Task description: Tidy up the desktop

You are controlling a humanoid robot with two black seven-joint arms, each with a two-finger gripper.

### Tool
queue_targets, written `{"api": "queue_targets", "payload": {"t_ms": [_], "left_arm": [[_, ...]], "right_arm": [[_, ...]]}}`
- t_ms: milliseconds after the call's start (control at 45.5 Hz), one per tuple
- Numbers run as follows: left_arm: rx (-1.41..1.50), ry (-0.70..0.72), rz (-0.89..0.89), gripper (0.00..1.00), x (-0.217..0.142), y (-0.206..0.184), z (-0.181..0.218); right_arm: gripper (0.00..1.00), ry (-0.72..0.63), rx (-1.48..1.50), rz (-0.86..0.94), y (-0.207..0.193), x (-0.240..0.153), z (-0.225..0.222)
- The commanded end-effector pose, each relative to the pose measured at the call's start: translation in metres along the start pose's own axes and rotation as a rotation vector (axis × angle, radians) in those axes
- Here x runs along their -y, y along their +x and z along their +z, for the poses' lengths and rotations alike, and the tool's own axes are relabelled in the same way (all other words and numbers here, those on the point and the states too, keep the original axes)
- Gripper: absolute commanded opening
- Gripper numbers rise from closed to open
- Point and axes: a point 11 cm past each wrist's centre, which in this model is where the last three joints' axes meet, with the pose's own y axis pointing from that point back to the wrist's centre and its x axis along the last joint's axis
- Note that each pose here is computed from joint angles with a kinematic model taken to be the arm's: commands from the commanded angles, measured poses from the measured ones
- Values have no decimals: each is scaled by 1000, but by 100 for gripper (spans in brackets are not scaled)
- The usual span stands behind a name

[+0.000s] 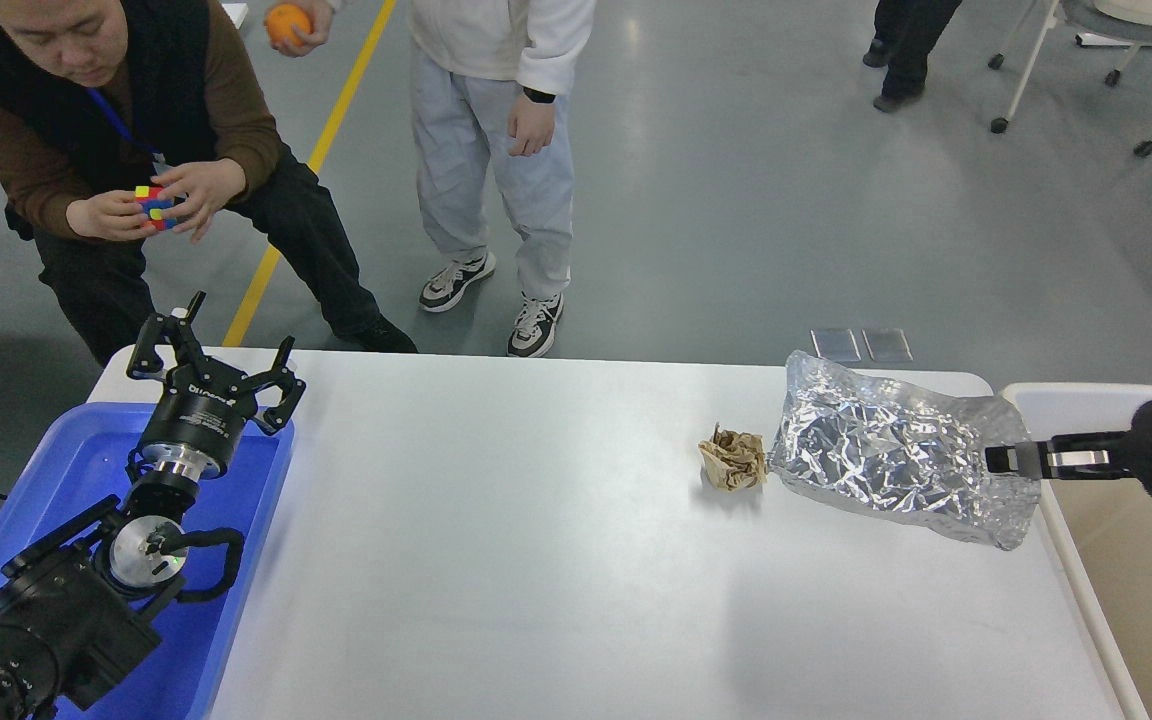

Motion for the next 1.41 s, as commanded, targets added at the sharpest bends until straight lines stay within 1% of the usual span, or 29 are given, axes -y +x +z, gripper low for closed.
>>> {"api": "queue_targets", "payload": {"t_ms": [0,44,198,351,505,615,768,878,1054,1230,1383], "left_arm": [[0,0,0,100,0,0,0],[0,0,0,100,0,0,0],[0,0,0,100,0,0,0],[0,0,0,100,0,0,0],[0,1,1,100,-1,1,0],[0,0,0,100,0,0,0],[-1,0,2,100,-1,1,0],[1,1,3,100,-1,1,0],[0,1,1,100,-1,1,0],[0,0,3,100,-1,1,0],[0,0,3,100,-1,1,0]], "right_arm": [[0,-158,174,160,30,-37,66],[0,-202,232,200,32,-48,86],[0,-289,423,328,26,-75,137],[0,-366,564,380,-10,-93,177],[0,-431,707,446,-41,-93,206],[0,-473,799,512,-61,-85,222],[0,-491,943,591,-85,-66,232],[0,-533,1086,649,-105,-48,237],[0,-610,1205,691,-135,-20,235],[0,-653,1221,650,-162,8,226],[0,-723,1161,634,-182,6,231]]}}
